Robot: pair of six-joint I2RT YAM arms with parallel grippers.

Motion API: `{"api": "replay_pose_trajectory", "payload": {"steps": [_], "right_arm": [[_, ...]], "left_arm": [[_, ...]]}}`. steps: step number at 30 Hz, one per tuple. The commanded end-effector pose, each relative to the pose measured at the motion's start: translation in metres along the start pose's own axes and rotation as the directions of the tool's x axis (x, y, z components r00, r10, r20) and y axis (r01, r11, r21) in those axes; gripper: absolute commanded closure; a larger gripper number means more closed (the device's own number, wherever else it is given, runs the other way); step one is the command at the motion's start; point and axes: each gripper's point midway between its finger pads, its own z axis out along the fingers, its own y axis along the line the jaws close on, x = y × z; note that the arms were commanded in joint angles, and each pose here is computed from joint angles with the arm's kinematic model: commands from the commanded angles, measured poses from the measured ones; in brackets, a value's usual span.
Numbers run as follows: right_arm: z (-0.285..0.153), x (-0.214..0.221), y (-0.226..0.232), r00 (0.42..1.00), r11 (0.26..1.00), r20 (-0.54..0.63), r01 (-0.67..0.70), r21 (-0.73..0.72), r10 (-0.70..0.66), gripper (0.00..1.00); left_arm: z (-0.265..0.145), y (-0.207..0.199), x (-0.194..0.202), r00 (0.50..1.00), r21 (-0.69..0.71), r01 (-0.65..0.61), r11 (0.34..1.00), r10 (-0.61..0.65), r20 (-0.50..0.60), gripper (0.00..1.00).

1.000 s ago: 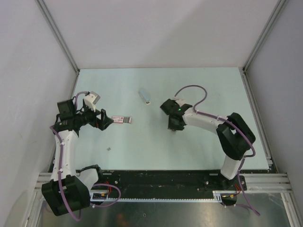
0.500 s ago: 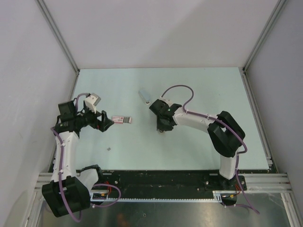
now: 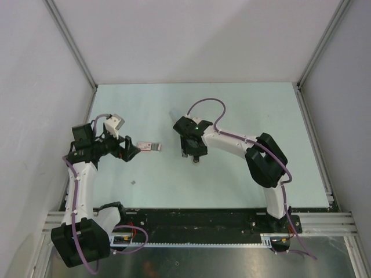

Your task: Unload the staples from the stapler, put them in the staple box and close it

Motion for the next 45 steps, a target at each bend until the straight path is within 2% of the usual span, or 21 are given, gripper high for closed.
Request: {"api": "replay_pose_trajectory", "payload": {"steps": [1,6,13,16,18,21,26,30,36,45], "right_arm": [[-0.003,-0.019,-0.003,0.999,0.998,0.018,0.040,0.038,-0.040,0.39],[0.001,-0.026,-0.006,0.999,0.998,0.008,0.049,0.034,-0.050,0.51],[0.005,-0.023,-0.006,0.998,0.998,-0.019,0.058,0.010,-0.058,0.76],[0.003,-0.026,0.000,0.999,0.999,-0.015,0.045,-0.026,-0.046,0.92],[-0.006,-0.034,0.009,0.999,0.997,0.014,0.031,-0.072,-0.030,0.98],[-0.032,-0.051,0.028,0.995,0.985,0.103,0.006,-0.172,0.012,1.00],[-0.074,-0.072,0.046,0.956,0.943,0.247,-0.073,-0.326,0.159,1.00],[-0.093,-0.076,0.048,0.918,0.918,0.309,-0.122,-0.378,0.249,1.00],[-0.107,-0.080,0.042,0.865,0.895,0.365,-0.186,-0.406,0.345,1.00],[-0.103,-0.083,0.042,0.821,0.872,0.383,-0.255,-0.418,0.423,1.00]], "left_arm": [[-0.002,-0.005,-0.010,0.999,0.002,-0.023,1.000,0.023,0.025,0.00],[0.004,-0.008,-0.002,1.000,0.012,-0.020,1.000,0.020,-0.003,0.00],[0.015,-0.014,0.005,0.998,0.039,-0.024,0.999,0.026,-0.049,0.01],[0.028,-0.030,0.005,0.997,0.096,-0.033,0.995,0.039,-0.070,0.01],[0.041,-0.044,0.004,0.994,0.137,-0.050,0.989,0.063,-0.088,0.01],[0.058,-0.058,-0.003,0.992,0.164,-0.080,0.983,0.094,-0.078,0.00],[0.073,-0.073,-0.023,0.995,0.209,-0.096,0.973,0.102,-0.018,0.01],[0.089,-0.096,-0.015,0.991,0.284,-0.095,0.954,0.117,-0.059,0.00],[0.102,-0.118,0.016,0.984,0.369,-0.029,0.929,0.091,-0.151,0.01],[0.104,-0.144,0.022,0.972,0.486,0.150,0.861,-0.038,-0.233,0.00]]}}
